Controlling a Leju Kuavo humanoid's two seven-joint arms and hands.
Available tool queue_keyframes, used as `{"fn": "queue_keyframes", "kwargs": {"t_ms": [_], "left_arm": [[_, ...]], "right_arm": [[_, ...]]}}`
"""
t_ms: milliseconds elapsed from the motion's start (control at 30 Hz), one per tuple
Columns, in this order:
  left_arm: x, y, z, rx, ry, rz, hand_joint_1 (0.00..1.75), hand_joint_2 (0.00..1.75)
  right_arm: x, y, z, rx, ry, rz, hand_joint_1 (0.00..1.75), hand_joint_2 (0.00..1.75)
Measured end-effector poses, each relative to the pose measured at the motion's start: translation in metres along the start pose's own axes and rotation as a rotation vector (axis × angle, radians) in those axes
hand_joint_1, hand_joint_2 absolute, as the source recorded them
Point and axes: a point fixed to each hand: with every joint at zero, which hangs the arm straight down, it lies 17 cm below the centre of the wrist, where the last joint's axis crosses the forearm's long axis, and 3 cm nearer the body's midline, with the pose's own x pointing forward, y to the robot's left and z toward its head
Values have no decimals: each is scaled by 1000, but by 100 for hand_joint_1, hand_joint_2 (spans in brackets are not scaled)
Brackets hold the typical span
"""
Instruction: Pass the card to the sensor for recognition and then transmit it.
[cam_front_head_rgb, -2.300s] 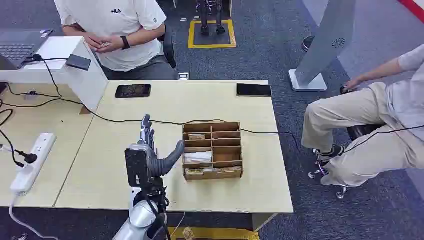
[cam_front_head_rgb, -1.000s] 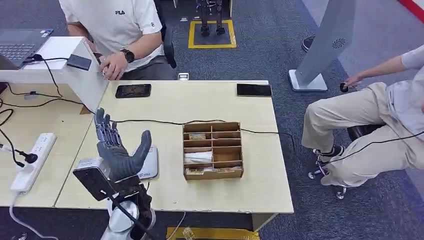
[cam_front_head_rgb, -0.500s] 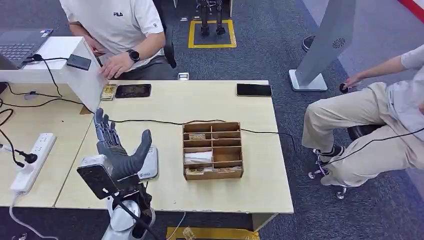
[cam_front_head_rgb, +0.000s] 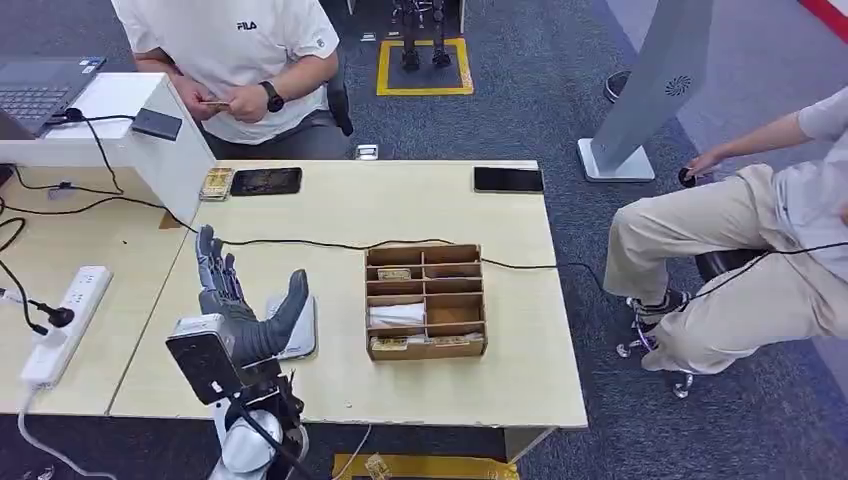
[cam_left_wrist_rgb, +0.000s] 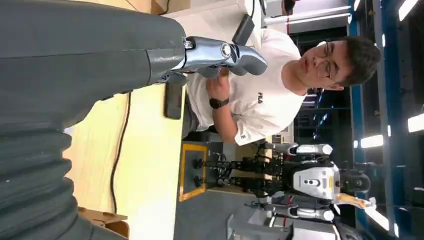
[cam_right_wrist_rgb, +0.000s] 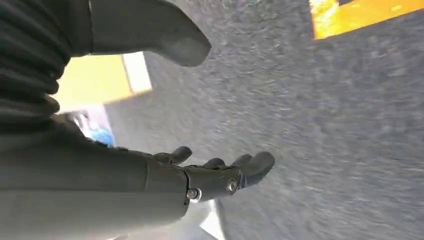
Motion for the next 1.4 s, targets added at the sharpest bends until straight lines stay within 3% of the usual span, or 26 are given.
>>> {"fn": "queue_keyframes", "kwargs": {"t_ms": [233, 367, 433, 533, 700, 833, 867, 933, 967, 1133, 1267, 1400], "left_arm": [[4, -4, 2, -16, -23, 12, 0, 175], [44, -23, 11, -89, -268, -148, 0, 175], [52, -29, 13, -100, -316, -190, 0, 175], [50, -28, 13, -91, -306, -195, 0, 175], [27, -15, 6, -37, -149, -94, 0, 175], [20, -11, 4, -29, -112, -71, 0, 175], [20, -11, 4, -30, -112, -75, 0, 0], [19, -11, 4, -34, -108, -83, 0, 0], [17, -12, 4, -38, -102, -93, 0, 175], [12, -25, -1, -78, -99, -199, 0, 175], [33, -52, -7, -118, -245, -372, 0, 175], [35, -56, -22, -121, -368, -550, 0, 175]], "right_arm": [[-17, 7, 2, 18, 36, -29, 0, 175], [-18, 11, 3, 35, 36, -19, 0, 175], [-18, 11, 4, 37, 36, -19, 0, 175], [-18, 11, 4, 35, 36, -14, 0, 175], [-19, 11, 4, 34, 43, -31, 0, 175], [-20, 10, 5, 27, 45, -32, 0, 175], [-20, 10, 5, 25, 45, -34, 0, 175], [-20, 10, 5, 23, 46, -39, 0, 175], [-19, 10, 6, 23, 46, -39, 0, 175], [-17, 10, 6, 24, 31, -4, 0, 175], [-9, 8, 5, 13, 8, 26, 0, 175], [-2, 6, 4, 7, -13, 56, 0, 175]]}}
